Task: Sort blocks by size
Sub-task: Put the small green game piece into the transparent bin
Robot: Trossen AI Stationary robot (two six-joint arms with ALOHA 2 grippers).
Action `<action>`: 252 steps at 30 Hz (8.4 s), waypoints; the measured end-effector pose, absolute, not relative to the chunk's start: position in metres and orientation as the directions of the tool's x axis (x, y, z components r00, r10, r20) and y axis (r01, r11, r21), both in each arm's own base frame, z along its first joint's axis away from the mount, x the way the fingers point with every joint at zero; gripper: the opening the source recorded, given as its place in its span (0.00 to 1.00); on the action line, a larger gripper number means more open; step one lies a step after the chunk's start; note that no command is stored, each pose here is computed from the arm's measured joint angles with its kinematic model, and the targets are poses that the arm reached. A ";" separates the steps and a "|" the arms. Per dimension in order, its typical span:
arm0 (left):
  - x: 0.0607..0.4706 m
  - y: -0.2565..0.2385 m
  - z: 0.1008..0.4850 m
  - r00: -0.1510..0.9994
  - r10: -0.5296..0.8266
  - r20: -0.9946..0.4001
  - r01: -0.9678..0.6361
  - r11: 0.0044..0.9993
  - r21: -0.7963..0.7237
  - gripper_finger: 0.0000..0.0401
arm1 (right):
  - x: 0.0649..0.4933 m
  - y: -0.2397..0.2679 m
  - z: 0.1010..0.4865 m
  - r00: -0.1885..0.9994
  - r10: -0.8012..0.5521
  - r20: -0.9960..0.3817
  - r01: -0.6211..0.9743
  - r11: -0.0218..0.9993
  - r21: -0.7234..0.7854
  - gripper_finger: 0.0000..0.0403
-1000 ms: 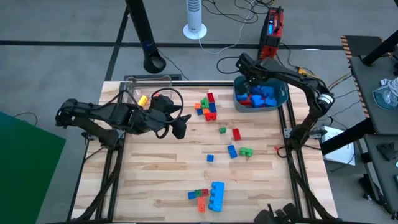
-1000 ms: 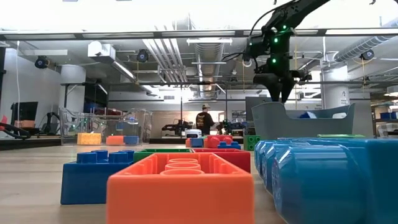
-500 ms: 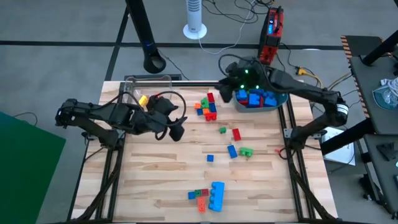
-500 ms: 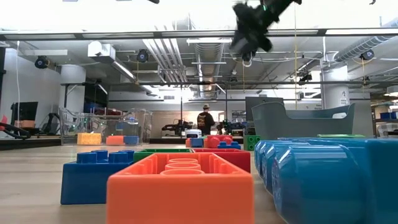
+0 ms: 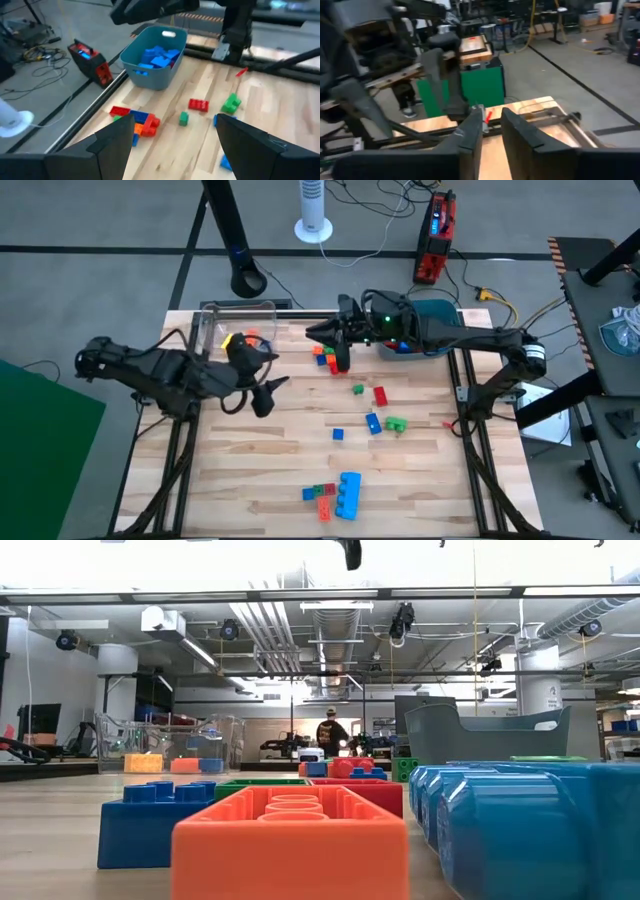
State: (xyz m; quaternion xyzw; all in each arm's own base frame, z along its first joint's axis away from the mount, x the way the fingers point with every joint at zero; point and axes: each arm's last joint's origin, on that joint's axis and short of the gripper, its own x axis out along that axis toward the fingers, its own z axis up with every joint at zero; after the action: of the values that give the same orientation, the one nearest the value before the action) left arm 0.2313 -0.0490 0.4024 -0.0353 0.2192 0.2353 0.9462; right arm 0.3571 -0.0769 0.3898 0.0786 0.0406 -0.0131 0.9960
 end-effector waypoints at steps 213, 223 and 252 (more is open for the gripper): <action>0.239 -0.039 0.344 0.746 0.394 -0.537 -0.635 0.665 -0.393 0.67 | 0.422 -0.195 0.261 0.298 -0.109 -0.948 0.640 0.759 0.115 0.07; 0.241 -0.039 0.371 0.785 0.388 -0.483 -0.575 0.746 -0.336 0.67 | 0.368 -0.140 0.365 0.410 -0.221 -0.885 0.584 0.809 0.069 0.07; 0.235 -0.033 0.407 0.777 0.518 -0.358 -0.592 0.795 -0.135 0.67 | 0.375 -0.136 0.311 0.656 -0.255 -0.710 0.473 0.872 0.124 0.07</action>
State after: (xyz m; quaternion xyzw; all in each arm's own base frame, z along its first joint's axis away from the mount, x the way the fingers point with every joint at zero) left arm 0.2355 -0.0332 0.4073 -0.1210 0.1530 0.2966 0.9349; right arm 0.3751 -0.1356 0.3105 0.1507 0.3614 -0.2029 0.8975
